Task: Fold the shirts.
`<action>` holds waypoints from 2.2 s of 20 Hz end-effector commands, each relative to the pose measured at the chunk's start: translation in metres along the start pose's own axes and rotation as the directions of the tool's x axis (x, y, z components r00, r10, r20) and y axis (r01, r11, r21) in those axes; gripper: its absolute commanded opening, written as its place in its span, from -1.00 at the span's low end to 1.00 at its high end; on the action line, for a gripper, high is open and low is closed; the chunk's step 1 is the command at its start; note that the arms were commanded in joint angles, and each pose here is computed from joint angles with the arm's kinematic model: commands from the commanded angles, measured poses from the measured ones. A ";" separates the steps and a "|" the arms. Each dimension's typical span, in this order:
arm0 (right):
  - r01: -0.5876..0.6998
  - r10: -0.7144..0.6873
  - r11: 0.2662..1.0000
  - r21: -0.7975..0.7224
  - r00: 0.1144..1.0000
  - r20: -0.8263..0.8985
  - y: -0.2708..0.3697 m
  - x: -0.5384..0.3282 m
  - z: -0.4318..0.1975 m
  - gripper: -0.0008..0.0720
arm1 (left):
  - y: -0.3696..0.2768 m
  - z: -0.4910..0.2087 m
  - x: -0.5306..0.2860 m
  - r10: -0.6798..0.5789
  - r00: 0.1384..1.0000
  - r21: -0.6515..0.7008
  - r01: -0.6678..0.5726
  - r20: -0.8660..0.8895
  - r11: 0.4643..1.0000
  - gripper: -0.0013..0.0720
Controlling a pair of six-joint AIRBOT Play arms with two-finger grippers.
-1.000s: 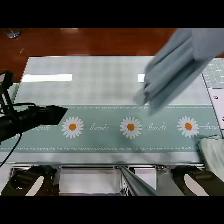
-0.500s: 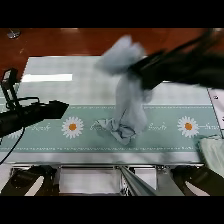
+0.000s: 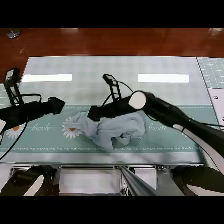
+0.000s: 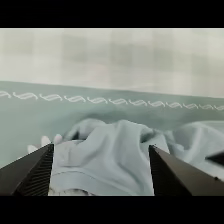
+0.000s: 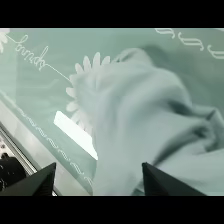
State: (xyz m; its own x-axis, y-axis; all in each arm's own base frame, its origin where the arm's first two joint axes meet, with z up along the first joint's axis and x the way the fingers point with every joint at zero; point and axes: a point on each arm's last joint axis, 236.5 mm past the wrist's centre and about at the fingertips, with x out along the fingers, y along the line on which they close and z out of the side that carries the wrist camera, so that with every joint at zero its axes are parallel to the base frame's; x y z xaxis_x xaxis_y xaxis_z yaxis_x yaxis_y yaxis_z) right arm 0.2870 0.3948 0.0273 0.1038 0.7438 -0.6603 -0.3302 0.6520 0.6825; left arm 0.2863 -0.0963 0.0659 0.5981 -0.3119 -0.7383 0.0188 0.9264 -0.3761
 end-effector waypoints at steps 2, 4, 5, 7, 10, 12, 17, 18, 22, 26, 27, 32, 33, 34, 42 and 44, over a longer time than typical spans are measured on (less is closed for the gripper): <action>0.052 -0.058 0.996 0.071 0.996 0.074 -0.058 -0.108 0.056 0.71 | 0.012 -0.029 0.003 0.023 0.990 -0.032 -0.028 -0.142 0.999 0.95; 0.278 -0.299 0.950 0.141 0.941 0.159 -0.136 -0.206 0.063 0.71 | 0.035 -0.051 -0.001 0.068 0.967 -0.057 -0.084 -0.244 0.995 0.95; 0.414 -0.454 0.881 0.229 0.876 0.163 -0.182 -0.256 0.047 0.71 | 0.047 -0.069 -0.001 0.083 0.948 -0.097 -0.118 -0.308 0.988 0.95; 0.541 -0.650 0.716 0.442 0.747 0.139 -0.254 -0.321 -0.008 0.71 | 0.068 -0.107 0.010 0.079 0.915 -0.195 -0.168 -0.396 0.966 0.95; 0.433 -0.636 0.634 0.641 0.764 0.113 -0.294 -0.306 -0.094 0.71 | 0.067 -0.135 0.039 -0.109 0.919 -0.492 -0.100 -0.379 0.865 0.95; 0.361 -0.573 0.646 0.673 0.811 0.115 -0.291 -0.270 -0.127 0.71 | 0.058 -0.132 0.048 -0.228 0.921 -0.602 -0.009 -0.316 0.798 0.95; 0.295 -0.435 0.727 0.620 0.897 0.084 -0.263 -0.208 -0.153 0.71 | 0.039 -0.123 0.074 -0.308 0.917 -0.601 0.100 -0.254 0.793 0.94; 0.326 -0.435 0.738 0.591 0.899 0.048 -0.260 -0.203 -0.159 0.71 | 0.040 -0.115 0.083 -0.287 0.933 -0.584 0.110 -0.219 0.804 0.94; 0.341 -0.397 0.765 0.546 0.917 -0.017 -0.241 -0.185 -0.168 0.71 | 0.046 -0.089 0.105 -0.212 0.971 -0.600 0.107 -0.107 0.793 0.94; 0.323 -0.364 0.798 0.509 0.931 -0.020 -0.225 -0.165 -0.162 0.71 | 0.045 -0.097 0.118 -0.218 0.962 -0.602 0.078 -0.163 0.794 0.77; 0.322 -0.358 0.804 0.500 0.933 -0.025 -0.223 -0.159 -0.161 0.71 | 0.042 -0.097 0.119 -0.236 0.955 -0.608 0.082 -0.177 0.790 0.41; 0.209 -0.223 0.831 0.516 0.974 -0.035 -0.199 -0.113 -0.151 0.71 | 0.026 -0.082 0.118 -0.295 0.934 -0.505 0.160 -0.200 0.848 -0.91; 0.191 -0.205 0.830 0.524 0.978 -0.033 -0.196 -0.105 -0.149 0.71 | 0.024 -0.078 0.117 -0.301 0.933 -0.495 0.172 -0.195 0.852 -0.91; 0.167 -0.184 0.827 0.536 0.983 -0.023 -0.192 -0.096 -0.145 0.70 | 0.022 -0.074 0.117 -0.305 0.933 -0.486 0.180 -0.191 0.855 -0.91; -0.026 -0.056 0.872 0.488 0.987 0.152 -0.165 -0.076 -0.082 -0.90 | 0.002 -0.045 0.101 -0.367 0.915 -0.420 0.272 -0.165 0.866 -0.91; -0.013 -0.054 0.931 0.365 0.984 0.172 -0.150 -0.100 -0.043 -0.90 | -0.016 0.012 0.079 -0.381 0.923 -0.323 0.347 -0.048 0.880 -0.91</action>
State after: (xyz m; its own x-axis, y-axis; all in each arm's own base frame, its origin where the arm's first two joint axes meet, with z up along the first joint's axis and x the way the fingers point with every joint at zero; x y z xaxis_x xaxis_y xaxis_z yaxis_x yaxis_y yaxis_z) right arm 0.2566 0.2137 -0.0550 0.2482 0.7112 -0.6578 0.1714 0.6360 0.7524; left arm 0.3189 -0.1324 -0.0286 0.4391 -0.6438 -0.6267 -0.1529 0.6338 -0.7582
